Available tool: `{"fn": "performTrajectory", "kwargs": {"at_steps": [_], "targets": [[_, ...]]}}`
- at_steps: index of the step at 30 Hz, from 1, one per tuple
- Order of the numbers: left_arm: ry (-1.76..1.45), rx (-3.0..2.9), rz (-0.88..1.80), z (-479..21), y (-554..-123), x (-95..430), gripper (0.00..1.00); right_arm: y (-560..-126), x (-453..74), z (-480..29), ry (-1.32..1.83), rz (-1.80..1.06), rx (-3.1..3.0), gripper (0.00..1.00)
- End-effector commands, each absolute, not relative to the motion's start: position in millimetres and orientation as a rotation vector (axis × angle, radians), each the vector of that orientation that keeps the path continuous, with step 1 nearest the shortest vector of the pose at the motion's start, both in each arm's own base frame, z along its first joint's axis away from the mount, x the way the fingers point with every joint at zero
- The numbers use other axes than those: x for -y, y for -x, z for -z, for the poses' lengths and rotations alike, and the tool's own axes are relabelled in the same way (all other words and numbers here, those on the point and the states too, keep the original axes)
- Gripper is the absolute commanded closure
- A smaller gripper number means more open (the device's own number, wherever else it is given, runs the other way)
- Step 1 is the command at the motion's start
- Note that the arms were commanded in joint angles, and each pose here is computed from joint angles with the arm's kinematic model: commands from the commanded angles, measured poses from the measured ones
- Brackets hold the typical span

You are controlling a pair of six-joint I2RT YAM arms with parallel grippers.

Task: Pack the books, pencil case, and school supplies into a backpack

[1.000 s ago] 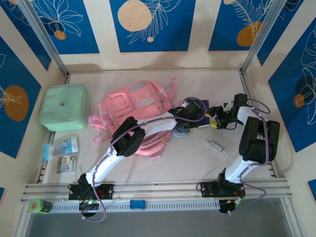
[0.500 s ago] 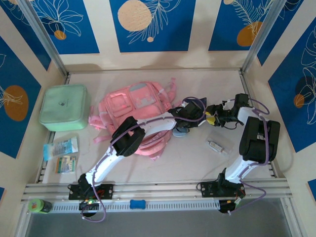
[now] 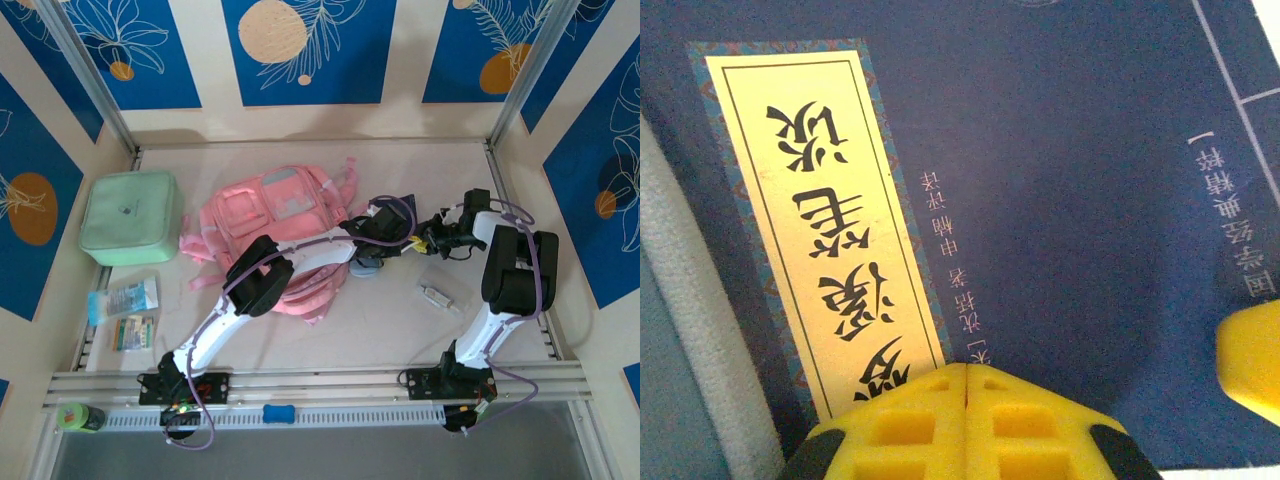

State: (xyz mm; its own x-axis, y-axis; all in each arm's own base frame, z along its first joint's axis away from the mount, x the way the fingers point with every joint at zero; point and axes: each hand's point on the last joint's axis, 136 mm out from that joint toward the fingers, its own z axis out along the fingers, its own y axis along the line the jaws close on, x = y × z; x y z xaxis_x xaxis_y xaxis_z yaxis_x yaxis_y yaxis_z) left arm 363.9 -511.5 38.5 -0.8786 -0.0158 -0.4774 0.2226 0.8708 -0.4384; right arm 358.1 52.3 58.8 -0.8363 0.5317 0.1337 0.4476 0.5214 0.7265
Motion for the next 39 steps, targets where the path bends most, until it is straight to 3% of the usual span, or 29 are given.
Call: {"fn": "performTrajectory", "kwargs": {"at_steps": [1,7,14,23,30,39], "targets": [[-0.159,-2.644,0.627,-14.8,-354.0,498.3,1.0,-360.8,-53.4,-71.6,-0.82,-1.193,-2.65,0.81],[-0.173,-2.61,0.679,-33.4,-358.0,505.8,0.99,-366.0,-47.6,-81.2,-0.795,-1.142,-2.625,0.95],[-0.125,-2.456,0.884,-134.2,-378.0,505.5,0.67,-363.8,-41.0,-132.2,-0.799,-1.194,-2.437,1.0],[0.262,-2.168,1.288,-253.3,-374.3,445.7,0.23,-359.8,-74.1,-206.7,-0.73,-1.306,-2.174,1.0],[0.652,-1.916,1.549,-295.7,-354.9,401.0,0.13,-363.6,-112.8,-260.3,-0.643,-1.327,-1.988,1.0],[0.868,-1.724,1.596,-306.9,-340.1,373.9,0.09,-356.9,-156.5,-298.0,-0.615,-1.419,-1.813,1.0]]}}
